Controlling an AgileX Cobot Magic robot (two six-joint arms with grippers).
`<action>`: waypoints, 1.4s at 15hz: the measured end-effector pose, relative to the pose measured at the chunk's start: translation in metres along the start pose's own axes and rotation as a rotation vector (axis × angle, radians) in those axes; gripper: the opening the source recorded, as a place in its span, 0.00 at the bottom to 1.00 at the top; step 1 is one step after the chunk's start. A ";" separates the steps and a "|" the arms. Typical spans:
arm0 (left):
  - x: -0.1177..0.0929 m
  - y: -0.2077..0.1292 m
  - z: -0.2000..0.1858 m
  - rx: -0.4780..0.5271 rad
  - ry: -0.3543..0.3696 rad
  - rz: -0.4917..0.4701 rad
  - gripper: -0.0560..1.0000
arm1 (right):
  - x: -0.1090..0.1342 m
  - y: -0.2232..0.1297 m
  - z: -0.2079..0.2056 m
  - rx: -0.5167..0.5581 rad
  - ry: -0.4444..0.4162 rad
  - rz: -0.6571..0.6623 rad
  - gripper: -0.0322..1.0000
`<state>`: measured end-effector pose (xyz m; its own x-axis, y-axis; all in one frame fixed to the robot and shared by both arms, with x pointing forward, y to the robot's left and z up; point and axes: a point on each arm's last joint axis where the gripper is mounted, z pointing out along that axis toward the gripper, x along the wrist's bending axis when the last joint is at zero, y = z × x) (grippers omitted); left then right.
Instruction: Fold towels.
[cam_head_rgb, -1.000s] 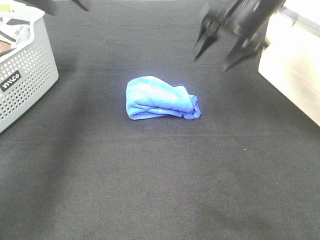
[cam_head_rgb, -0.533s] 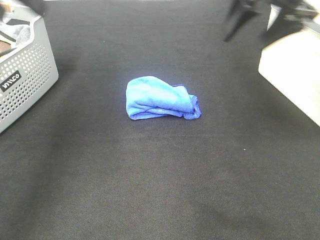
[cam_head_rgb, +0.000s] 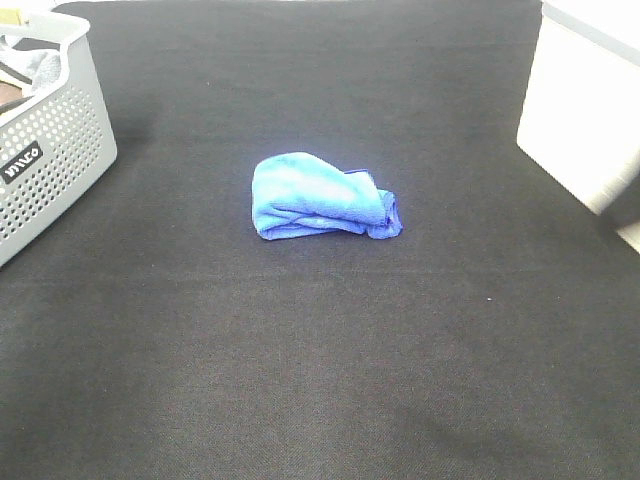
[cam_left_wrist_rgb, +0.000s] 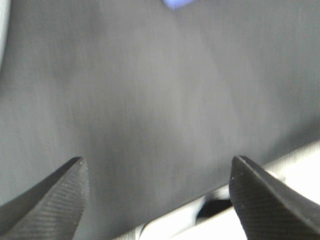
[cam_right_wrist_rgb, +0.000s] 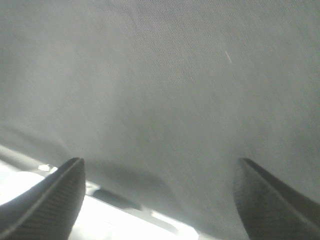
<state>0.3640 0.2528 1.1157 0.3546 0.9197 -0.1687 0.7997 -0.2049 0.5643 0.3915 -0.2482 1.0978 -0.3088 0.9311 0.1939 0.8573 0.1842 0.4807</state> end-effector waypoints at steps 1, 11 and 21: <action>-0.001 -0.017 -0.001 -0.003 -0.001 0.003 0.75 | 0.000 -0.019 -0.003 -0.016 -0.016 -0.012 0.77; -0.002 -0.109 0.007 -0.117 0.008 0.283 0.75 | -0.008 -0.125 -0.018 -0.269 -0.182 -0.126 0.77; -0.002 -0.108 0.009 -0.138 0.009 0.301 0.75 | -0.009 -0.127 -0.016 -0.268 -0.182 -0.125 0.77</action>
<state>0.2814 0.2700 1.0480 0.5602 0.8279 0.0291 0.5862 -0.4210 0.6922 0.2786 -0.2846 1.0482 -0.3056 0.9519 -0.0247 0.6713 0.2337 0.7034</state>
